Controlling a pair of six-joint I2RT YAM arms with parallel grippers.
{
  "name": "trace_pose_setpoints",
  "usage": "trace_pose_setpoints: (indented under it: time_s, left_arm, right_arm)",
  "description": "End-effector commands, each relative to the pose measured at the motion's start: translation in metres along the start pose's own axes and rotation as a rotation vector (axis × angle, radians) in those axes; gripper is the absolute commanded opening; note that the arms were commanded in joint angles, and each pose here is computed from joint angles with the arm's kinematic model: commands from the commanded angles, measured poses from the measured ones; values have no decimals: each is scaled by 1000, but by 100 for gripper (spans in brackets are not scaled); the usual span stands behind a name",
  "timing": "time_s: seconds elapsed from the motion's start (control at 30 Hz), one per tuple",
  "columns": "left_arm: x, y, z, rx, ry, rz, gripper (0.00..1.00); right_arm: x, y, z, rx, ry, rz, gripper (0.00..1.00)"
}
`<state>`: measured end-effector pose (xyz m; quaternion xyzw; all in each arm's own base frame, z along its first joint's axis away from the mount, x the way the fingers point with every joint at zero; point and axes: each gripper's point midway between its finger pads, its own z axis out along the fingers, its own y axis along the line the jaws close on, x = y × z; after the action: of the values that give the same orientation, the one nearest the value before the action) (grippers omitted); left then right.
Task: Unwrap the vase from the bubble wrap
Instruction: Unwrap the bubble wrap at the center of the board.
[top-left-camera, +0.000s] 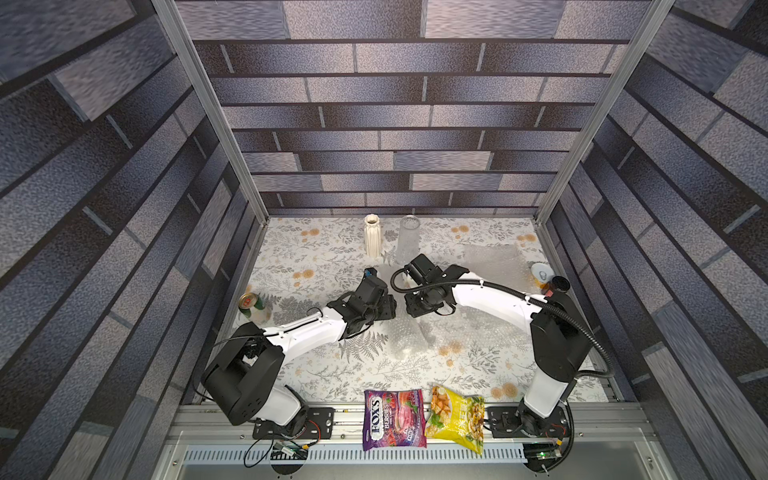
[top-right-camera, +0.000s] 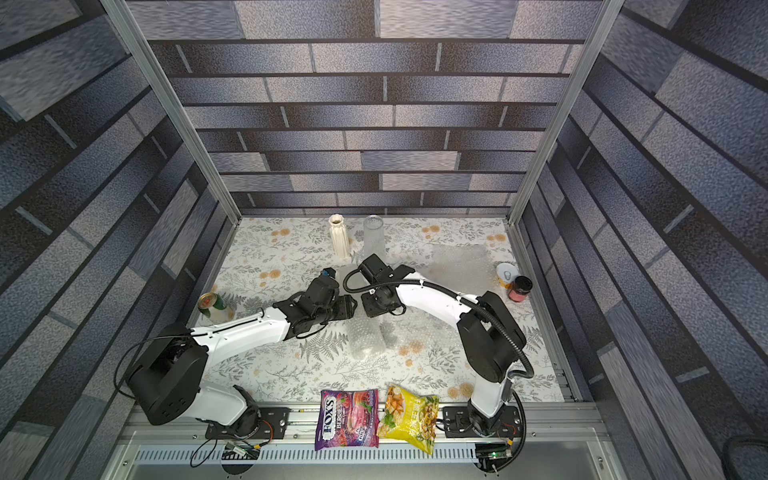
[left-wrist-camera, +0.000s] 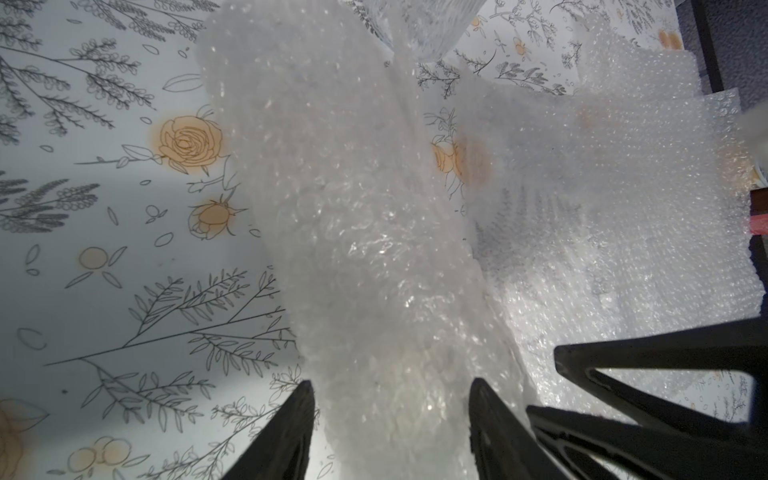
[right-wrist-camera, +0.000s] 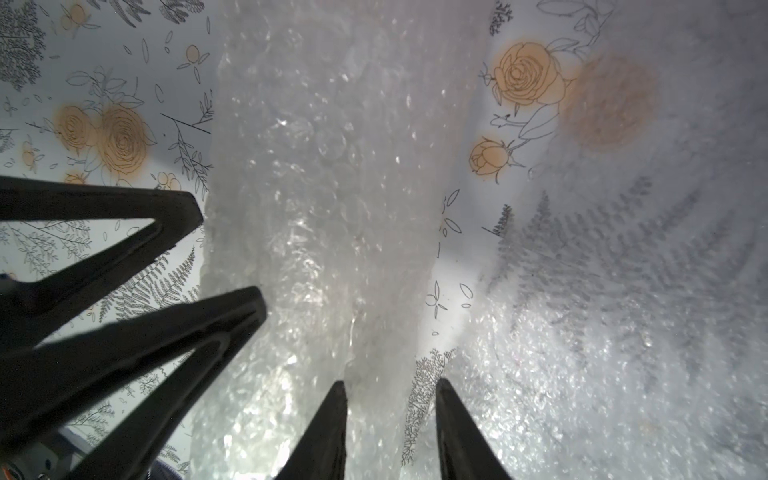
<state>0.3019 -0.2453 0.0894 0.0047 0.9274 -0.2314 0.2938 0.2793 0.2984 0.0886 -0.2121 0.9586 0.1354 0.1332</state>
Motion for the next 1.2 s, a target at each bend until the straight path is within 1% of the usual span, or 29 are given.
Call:
trace_pose_setpoints:
  time_s: [0.0,0.1,0.2,0.23,0.6,0.93,1.17]
  left_arm:
    - [6,2,0,-19,30,-2,61]
    - [6,3,-2,-24,27,-2,61]
    - [5,3,-4,-22,22,-1,61]
    - [5,3,-4,-22,24,0,61]
    - [4,1,-3,-12,27,-4,62]
    - [6,4,-5,-16,27,-7,62]
    - [7,9,-8,-23,22,-12,62]
  right_arm:
    - [-17,3,-24,-4,-66,-11,36]
    - [-30,6,-27,-7,-84,-27,35]
    - [-38,10,-21,-9,-72,-44,28]
    - [-41,11,-19,-12,-68,-49,28]
    - [-49,2,2,61,-22,-81,27]
    - [-44,2,18,61,19,-85,26]
    - [-46,-15,25,159,31,-93,26]
